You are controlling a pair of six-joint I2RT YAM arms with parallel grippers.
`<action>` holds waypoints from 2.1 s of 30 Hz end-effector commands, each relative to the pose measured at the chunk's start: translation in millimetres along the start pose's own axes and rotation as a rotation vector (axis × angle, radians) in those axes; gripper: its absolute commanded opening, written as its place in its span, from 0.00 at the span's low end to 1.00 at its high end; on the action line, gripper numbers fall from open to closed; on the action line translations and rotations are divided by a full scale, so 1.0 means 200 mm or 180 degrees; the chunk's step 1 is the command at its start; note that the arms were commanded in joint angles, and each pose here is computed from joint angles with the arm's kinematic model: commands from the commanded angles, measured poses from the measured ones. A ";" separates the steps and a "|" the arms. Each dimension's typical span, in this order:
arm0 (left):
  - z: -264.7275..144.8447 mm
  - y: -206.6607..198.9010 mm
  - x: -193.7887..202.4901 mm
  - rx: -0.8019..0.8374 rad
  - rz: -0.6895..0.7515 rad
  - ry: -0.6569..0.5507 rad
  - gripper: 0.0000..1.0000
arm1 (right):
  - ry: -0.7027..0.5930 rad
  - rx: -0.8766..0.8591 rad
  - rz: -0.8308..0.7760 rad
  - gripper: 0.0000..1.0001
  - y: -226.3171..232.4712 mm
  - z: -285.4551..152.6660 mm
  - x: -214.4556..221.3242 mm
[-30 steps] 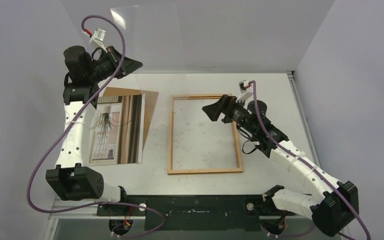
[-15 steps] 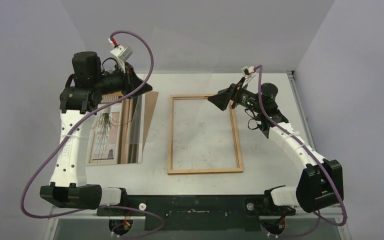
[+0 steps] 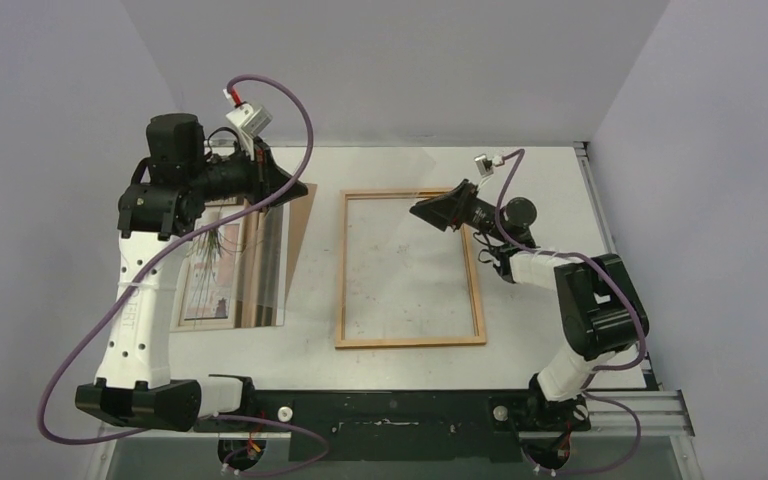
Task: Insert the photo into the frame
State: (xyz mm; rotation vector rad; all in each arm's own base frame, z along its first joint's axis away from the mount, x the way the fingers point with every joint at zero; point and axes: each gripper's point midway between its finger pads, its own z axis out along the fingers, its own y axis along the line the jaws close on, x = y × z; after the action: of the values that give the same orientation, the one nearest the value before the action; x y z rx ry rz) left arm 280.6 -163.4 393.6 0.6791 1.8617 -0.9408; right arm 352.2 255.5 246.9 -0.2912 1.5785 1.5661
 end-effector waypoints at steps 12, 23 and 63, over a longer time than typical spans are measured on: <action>-0.03 -0.10 -0.19 0.0095 0.0075 -0.0491 0.00 | -0.0300 -0.0143 0.0142 0.90 0.05 0.15 0.24; -0.01 -0.10 -0.19 0.0118 -0.0165 -0.0498 0.00 | -0.0536 -0.0515 0.0262 0.92 0.14 0.26 0.18; 0.09 0.65 0.39 -0.1300 -0.1645 -0.0558 0.00 | -0.0366 0.0097 0.0460 0.54 0.25 0.12 0.13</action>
State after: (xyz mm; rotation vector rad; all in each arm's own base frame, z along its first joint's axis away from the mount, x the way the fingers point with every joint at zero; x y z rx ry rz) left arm 340.8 -117.8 271.5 -0.0624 2.0872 -0.9245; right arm 313.2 298.8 270.4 -0.0630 1.5598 1.6902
